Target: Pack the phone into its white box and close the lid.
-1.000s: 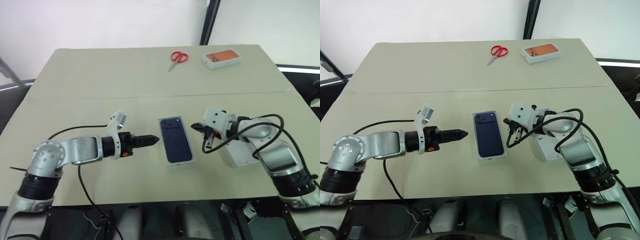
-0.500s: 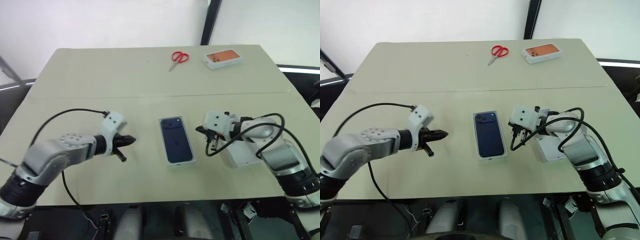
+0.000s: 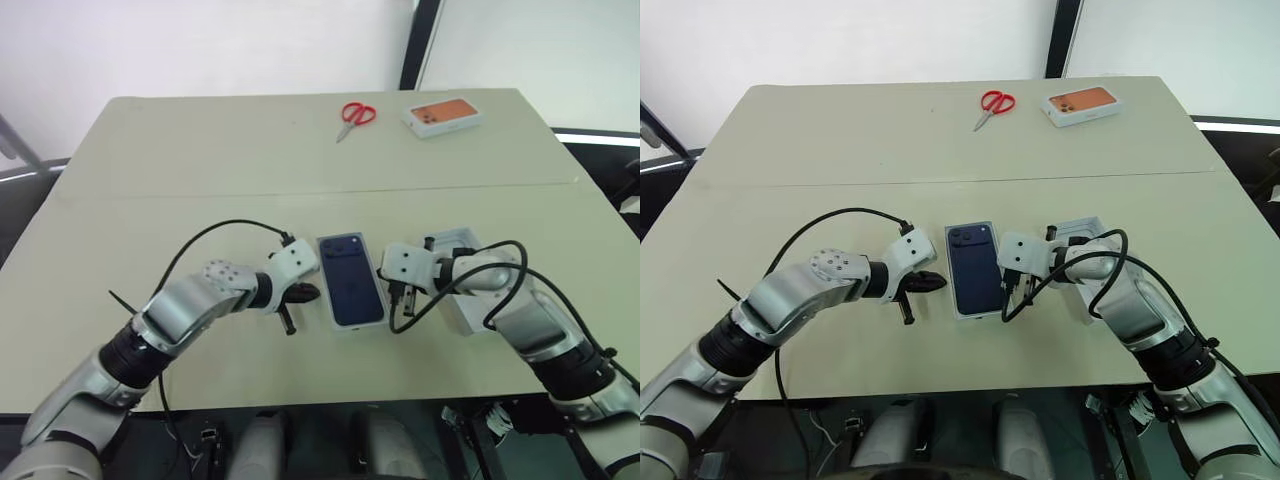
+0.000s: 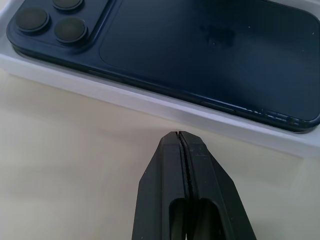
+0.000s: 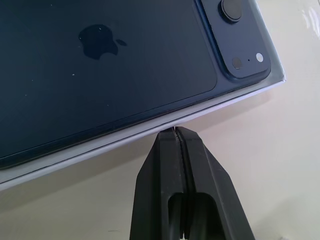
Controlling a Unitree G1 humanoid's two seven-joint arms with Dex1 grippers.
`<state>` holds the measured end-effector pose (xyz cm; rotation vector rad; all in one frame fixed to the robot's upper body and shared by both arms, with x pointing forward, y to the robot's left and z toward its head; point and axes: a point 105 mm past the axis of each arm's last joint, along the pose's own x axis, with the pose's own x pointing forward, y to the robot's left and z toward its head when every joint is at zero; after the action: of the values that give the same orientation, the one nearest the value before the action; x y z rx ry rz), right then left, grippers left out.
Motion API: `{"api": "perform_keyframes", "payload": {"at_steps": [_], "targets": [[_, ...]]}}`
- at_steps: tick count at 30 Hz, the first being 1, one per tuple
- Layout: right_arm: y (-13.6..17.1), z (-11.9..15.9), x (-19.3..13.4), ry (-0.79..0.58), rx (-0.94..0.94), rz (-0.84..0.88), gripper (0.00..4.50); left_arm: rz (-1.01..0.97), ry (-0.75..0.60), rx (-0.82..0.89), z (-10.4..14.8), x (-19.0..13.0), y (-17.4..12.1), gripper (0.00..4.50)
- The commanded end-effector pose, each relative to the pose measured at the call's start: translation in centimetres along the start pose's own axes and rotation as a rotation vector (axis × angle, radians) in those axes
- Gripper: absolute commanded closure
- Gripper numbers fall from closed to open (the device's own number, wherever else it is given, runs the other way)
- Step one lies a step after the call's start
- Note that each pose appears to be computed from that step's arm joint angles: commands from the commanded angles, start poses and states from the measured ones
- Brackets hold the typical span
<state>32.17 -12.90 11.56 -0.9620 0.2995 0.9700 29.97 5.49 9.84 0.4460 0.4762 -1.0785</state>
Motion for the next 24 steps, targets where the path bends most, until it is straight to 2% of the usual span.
{"api": "perform_keyframes", "payload": {"at_steps": [1,4,12,20,24], "targets": [[-0.3,1.2,-1.1,-0.033,-0.040,-0.018,4.50,-0.049,-0.036,-0.017,1.1,1.1,-1.0,4.47],[-0.1,0.7,-1.9,-0.013,-0.041,-0.011,4.50,-0.108,-0.080,-0.085,2.2,2.4,-2.3,4.47],[0.3,-0.7,-3.6,0.043,-0.018,-0.012,4.50,-0.173,-0.113,-0.068,4.4,4.5,-3.3,4.47],[1.0,-3.1,-4.9,0.121,0.028,-0.018,4.50,-0.219,-0.131,-0.068,5.3,5.4,-3.6,4.47],[1.0,-3.2,-4.9,0.121,0.033,-0.023,4.50,-0.225,-0.126,-0.082,5.0,5.3,-3.7,4.47]]}}
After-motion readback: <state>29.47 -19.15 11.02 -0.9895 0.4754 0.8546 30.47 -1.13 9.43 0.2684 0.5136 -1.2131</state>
